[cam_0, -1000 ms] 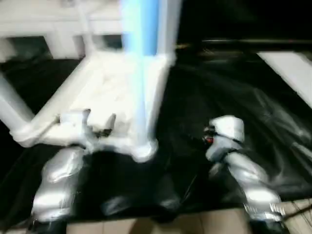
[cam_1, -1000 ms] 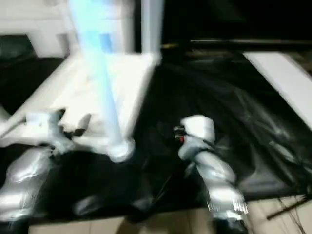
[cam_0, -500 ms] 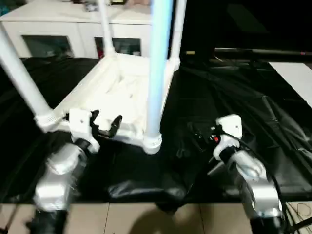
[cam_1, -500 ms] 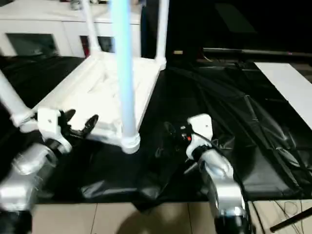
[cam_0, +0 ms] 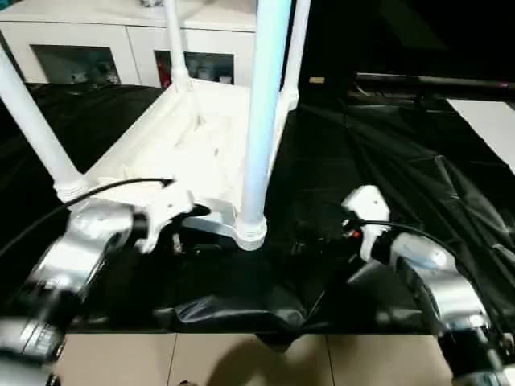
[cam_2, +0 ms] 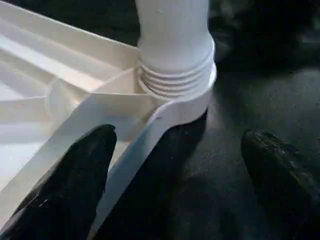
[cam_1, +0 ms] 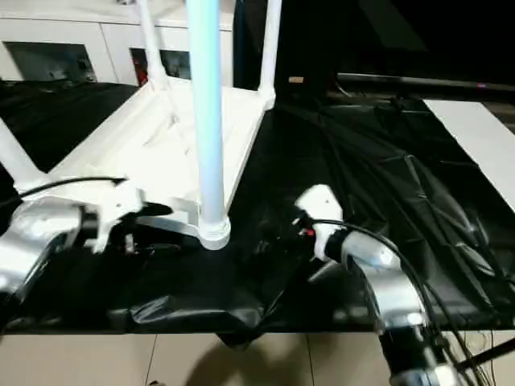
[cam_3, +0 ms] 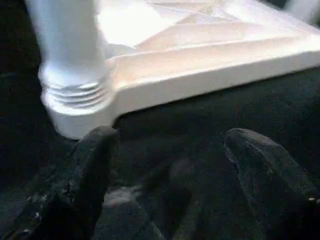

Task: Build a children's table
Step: Rotate table base

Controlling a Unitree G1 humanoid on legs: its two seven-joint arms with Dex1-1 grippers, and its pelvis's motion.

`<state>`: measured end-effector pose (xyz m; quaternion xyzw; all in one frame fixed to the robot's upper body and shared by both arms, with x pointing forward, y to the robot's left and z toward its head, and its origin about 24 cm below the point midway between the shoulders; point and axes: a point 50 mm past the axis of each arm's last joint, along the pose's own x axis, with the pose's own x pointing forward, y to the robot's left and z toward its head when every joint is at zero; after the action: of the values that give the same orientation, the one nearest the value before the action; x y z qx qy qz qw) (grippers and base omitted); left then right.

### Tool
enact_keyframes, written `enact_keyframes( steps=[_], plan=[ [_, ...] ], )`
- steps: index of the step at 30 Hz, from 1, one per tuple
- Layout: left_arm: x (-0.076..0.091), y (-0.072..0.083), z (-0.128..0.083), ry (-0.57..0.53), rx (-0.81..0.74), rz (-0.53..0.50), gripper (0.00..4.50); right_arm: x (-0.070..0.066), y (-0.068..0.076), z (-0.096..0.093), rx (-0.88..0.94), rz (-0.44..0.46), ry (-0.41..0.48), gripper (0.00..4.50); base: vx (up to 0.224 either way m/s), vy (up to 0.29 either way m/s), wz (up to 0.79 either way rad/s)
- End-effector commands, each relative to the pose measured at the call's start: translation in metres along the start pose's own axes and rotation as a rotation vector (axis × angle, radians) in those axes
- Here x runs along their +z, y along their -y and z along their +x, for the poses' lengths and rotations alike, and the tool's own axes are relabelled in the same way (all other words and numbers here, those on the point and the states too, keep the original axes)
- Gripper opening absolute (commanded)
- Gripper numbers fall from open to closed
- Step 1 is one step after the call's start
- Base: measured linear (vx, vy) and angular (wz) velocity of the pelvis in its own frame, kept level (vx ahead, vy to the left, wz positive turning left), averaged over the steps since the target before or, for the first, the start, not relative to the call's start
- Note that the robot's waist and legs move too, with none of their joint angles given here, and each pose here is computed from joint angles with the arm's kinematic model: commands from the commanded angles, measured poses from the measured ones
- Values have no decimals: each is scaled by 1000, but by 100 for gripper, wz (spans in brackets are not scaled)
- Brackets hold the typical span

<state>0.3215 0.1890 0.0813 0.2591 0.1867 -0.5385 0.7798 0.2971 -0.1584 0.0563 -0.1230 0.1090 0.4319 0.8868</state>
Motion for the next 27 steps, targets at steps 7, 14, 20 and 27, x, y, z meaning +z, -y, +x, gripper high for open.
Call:
enact_keyframes(
  steps=[7,14,20,27],
  plan=[
    [3,-21,10,-156,-4,146,366,5,0,8,109,-95,-35,383,0,0,0],
    [2,-35,9,-231,4,157,316,6,-2,9,166,-110,-31,383,0,0,0],
    [7,-37,12,-196,-28,158,272,7,-7,6,250,-108,-15,383,0,0,0],
    [9,-37,19,-208,-79,147,223,6,-10,1,305,-121,-24,383,0,0,0]
  ],
)
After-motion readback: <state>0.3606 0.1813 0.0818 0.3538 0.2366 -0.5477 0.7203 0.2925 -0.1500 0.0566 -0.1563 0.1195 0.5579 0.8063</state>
